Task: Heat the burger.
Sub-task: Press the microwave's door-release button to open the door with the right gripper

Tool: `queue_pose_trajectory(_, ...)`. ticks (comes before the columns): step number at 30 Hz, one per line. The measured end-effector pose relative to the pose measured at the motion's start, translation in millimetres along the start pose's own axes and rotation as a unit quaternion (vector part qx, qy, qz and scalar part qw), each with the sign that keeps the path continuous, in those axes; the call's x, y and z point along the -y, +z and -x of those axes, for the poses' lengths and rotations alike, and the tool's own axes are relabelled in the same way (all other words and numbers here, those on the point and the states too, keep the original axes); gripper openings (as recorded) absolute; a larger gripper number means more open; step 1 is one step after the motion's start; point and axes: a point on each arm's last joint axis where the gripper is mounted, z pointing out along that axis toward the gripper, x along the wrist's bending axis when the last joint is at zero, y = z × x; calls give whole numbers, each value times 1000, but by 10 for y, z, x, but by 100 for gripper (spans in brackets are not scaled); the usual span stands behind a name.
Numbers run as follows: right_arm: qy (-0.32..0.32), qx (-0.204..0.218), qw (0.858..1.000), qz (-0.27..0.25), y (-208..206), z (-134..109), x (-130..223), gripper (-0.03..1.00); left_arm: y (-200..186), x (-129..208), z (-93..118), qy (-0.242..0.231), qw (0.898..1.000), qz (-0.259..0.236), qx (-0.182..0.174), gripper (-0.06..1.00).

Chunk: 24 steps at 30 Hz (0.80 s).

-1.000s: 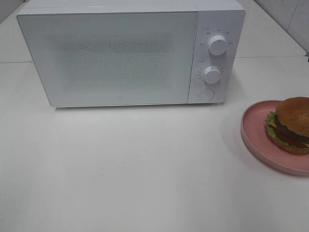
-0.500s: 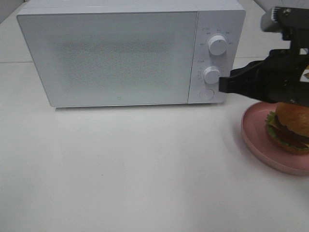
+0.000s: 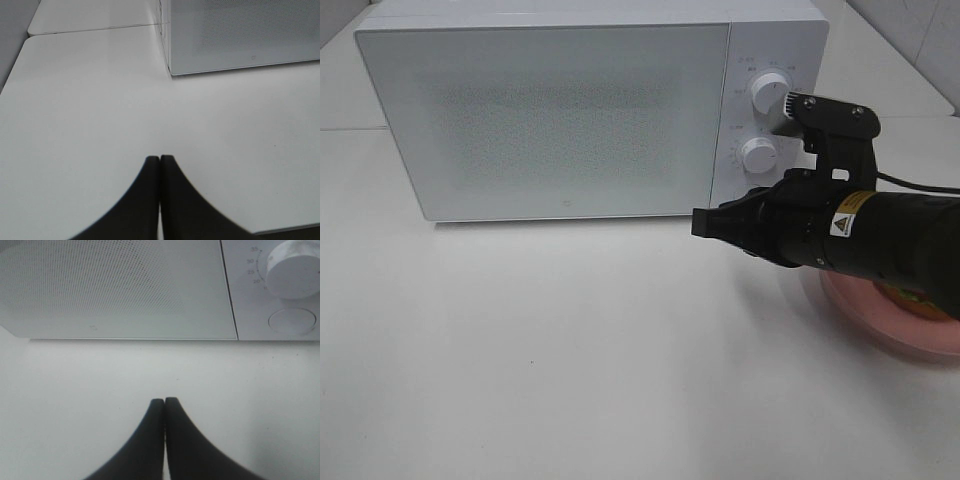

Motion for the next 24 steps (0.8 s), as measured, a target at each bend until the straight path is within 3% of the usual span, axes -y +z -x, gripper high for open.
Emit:
queue_pose_trajectory(3,78,-2,997,9,84,17,42,0,0,0,0,0,1000,0,0,0)
queue_pose_trajectory(6,107,-6,994,16,108,19,46,0,0,0,0,0,1000,0,0,0)
queue_pose_trajectory(8,206,-20,978,39,192,29,65,0,0,0,0,0,1000,0,0,0)
queue_pose_trajectory(11,252,-30,966,51,223,31,66,1,0,0,0,0,1000,0,0,0)
queue_pose_trajectory(12,300,-42,951,64,257,34,71,1,0,0,0,0,1000,0,0,0)
queue_pose_trajectory(13,300,-42,951,64,257,34,71,1,0,0,0,0,1000,0,0,0)
queue_pose_trajectory(14,340,-53,936,73,296,40,84,1,0,0,0,0,1000,0,0,0)
queue_pose_trajectory(15,340,-53,936,73,296,40,84,1,0,0,0,0,1000,0,0,0)
queue_pose_trajectory(17,400,-65,911,83,345,57,110,1,0,0,0,0,1000,0,0,0)
queue_pose_trajectory(18,400,-65,911,83,345,57,110,1,0,0,0,0,1000,0,0,0)
queue_pose_trajectory(19,439,-66,892,86,378,77,138,1,0,0,0,0,1000,0,0,0)
queue_pose_trajectory(20,439,-66,892,86,378,77,138,1,0,0,0,0,1000,0,0,0)
queue_pose_trajectory(21,467,-56,878,86,419,112,184,1,0,0,0,0,1000,0,0,0)
queue_pose_trajectory(24,484,-46,869,86,447,142,221,1,0,0,0,0,1000,0,0,0)
